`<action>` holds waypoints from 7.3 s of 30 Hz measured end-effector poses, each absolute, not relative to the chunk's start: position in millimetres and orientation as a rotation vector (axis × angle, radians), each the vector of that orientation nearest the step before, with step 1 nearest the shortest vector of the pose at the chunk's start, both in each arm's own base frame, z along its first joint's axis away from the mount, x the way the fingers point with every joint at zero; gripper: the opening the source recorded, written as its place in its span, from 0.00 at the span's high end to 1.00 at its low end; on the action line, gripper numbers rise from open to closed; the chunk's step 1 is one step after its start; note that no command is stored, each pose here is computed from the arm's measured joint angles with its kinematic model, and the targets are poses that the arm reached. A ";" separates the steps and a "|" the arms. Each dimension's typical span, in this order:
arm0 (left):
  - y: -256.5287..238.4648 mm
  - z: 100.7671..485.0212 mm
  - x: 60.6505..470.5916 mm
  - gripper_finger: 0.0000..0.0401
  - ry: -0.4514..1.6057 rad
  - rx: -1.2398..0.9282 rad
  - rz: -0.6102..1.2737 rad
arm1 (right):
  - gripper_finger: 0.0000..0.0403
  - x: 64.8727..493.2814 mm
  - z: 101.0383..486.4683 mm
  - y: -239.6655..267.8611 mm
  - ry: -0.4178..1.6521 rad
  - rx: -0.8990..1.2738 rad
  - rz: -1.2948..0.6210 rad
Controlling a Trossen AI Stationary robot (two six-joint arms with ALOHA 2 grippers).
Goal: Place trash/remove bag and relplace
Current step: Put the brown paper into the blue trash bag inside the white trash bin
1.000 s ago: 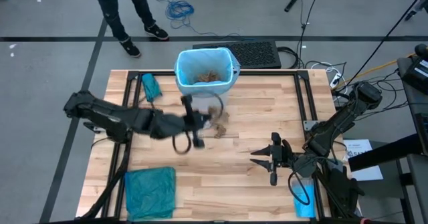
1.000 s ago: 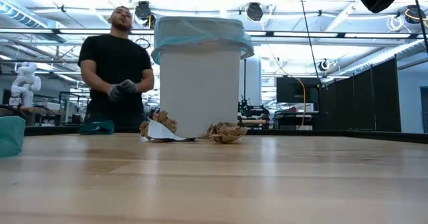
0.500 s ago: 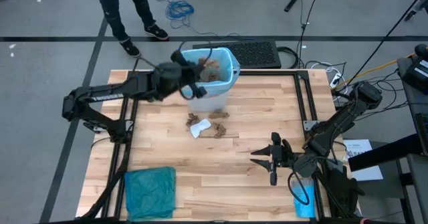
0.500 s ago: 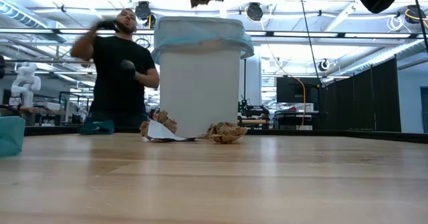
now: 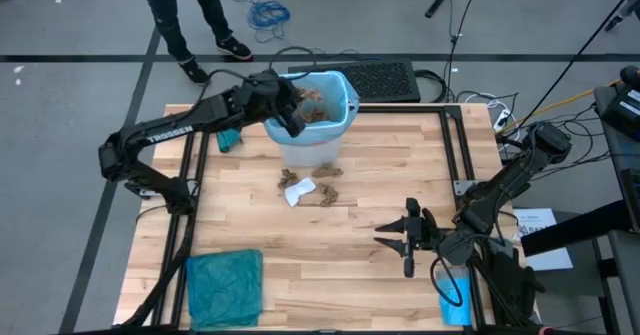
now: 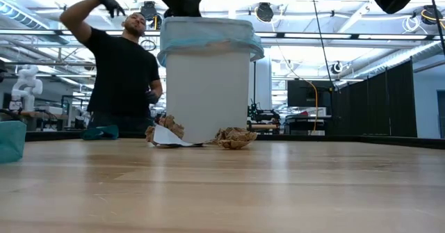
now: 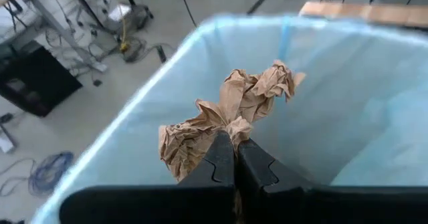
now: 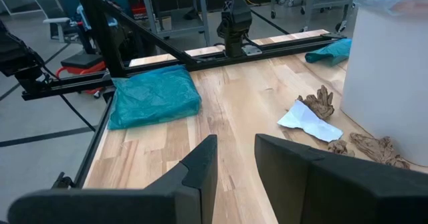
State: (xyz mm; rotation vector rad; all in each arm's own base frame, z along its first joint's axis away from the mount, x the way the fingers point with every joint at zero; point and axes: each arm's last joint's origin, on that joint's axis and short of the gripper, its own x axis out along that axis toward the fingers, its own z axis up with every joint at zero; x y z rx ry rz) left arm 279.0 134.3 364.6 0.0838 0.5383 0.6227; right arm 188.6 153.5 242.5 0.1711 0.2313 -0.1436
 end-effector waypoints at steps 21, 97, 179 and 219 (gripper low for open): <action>139.7 352.6 283.5 0.71 0.585 0.023 0.631 | 0.77 188.4 242.1 153.4 0.234 0.178 -0.145; -114.1 300.8 247.9 0.50 0.558 0.085 -0.039 | 0.77 304.6 132.4 26.6 0.482 0.442 -0.390; -125.1 287.9 253.8 0.50 0.542 0.047 -0.011 | 0.47 314.4 101.3 5.8 0.469 0.563 -0.472; -149.2 275.9 226.3 0.50 0.690 0.016 -0.039 | 1.00 310.2 249.1 55.0 0.175 0.235 -0.199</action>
